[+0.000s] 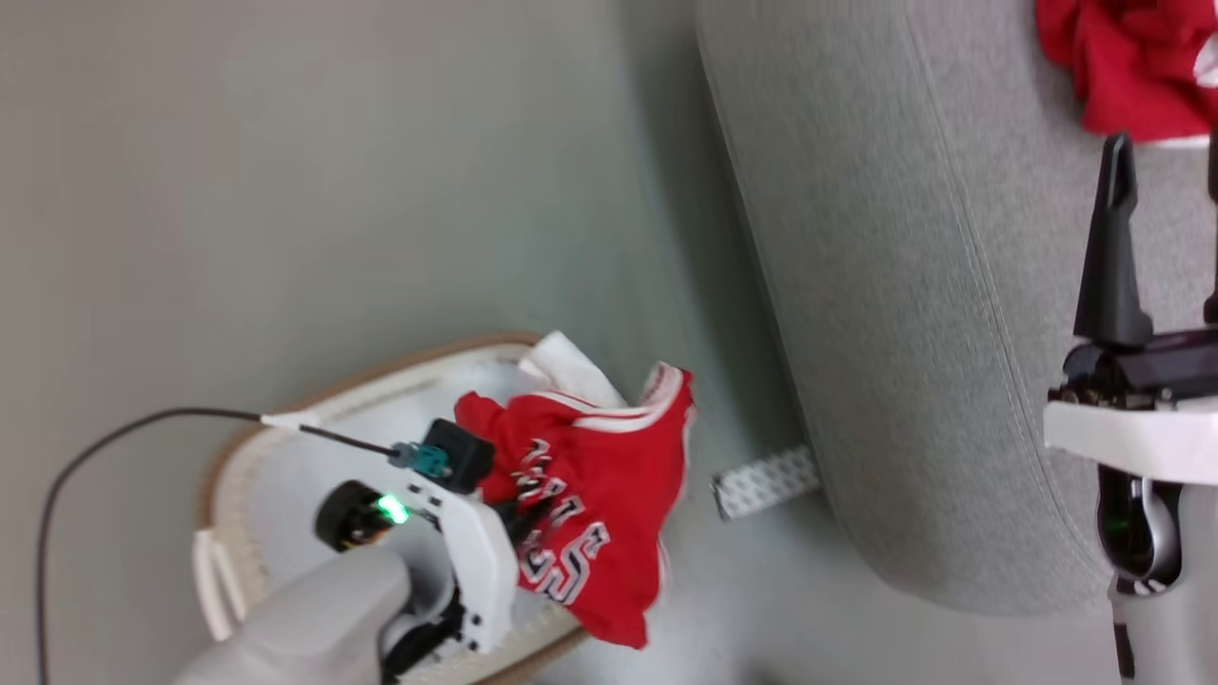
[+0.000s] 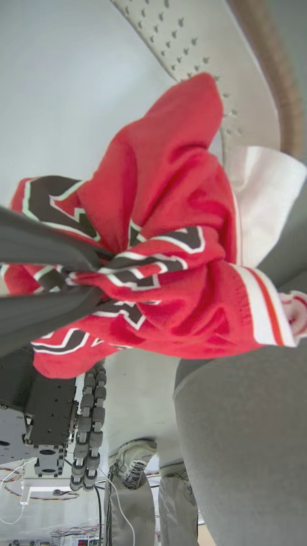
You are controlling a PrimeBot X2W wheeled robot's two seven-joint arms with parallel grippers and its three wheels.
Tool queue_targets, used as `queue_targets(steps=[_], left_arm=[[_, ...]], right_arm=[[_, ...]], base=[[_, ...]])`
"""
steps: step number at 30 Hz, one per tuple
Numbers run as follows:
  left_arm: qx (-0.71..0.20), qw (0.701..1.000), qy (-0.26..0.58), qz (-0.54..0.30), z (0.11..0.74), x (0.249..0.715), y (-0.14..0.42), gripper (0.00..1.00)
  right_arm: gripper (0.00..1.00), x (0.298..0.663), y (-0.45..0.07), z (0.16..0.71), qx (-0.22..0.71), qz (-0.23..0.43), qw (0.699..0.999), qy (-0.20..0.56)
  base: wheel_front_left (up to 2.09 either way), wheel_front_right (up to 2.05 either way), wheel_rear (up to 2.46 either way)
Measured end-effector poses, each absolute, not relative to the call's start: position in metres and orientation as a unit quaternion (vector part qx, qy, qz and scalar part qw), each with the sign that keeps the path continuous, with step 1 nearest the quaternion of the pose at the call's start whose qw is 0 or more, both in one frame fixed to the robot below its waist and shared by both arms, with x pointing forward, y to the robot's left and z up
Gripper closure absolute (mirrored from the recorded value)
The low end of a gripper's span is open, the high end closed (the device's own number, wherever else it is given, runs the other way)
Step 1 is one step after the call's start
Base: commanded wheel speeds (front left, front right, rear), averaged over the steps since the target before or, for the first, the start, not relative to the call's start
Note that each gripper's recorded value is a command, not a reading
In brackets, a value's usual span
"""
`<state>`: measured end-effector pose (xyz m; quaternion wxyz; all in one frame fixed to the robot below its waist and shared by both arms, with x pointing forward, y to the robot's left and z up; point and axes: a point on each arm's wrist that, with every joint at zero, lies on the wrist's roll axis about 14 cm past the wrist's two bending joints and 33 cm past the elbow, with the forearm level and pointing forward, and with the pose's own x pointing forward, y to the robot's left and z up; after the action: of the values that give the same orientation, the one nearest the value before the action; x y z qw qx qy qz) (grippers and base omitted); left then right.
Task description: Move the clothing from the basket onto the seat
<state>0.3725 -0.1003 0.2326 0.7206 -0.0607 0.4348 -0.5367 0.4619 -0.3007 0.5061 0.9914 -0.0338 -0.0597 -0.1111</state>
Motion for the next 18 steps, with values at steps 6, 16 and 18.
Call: queue_targets(steps=[6,16,18], left_arm=[[-0.076,0.763,0.359,-0.532,0.293,0.383,-0.103,1.0],[-0.083,0.823,0.239,-0.509,0.388,0.394,-0.095,1.0],[-0.08,0.837,0.213,-0.498,0.407,0.401,-0.089,1.0]], right_arm=[[0.0,0.447,-0.291,0.527,-0.02,-0.096,0.992,-0.08],[0.0,0.418,-0.27,0.557,0.009,-0.055,0.992,-0.111],[0.0,0.412,-0.264,0.563,0.014,-0.046,0.992,-0.118]], base=[[0.0,0.0,0.0],[0.0,0.0,0.0],[0.0,0.0,0.0]])
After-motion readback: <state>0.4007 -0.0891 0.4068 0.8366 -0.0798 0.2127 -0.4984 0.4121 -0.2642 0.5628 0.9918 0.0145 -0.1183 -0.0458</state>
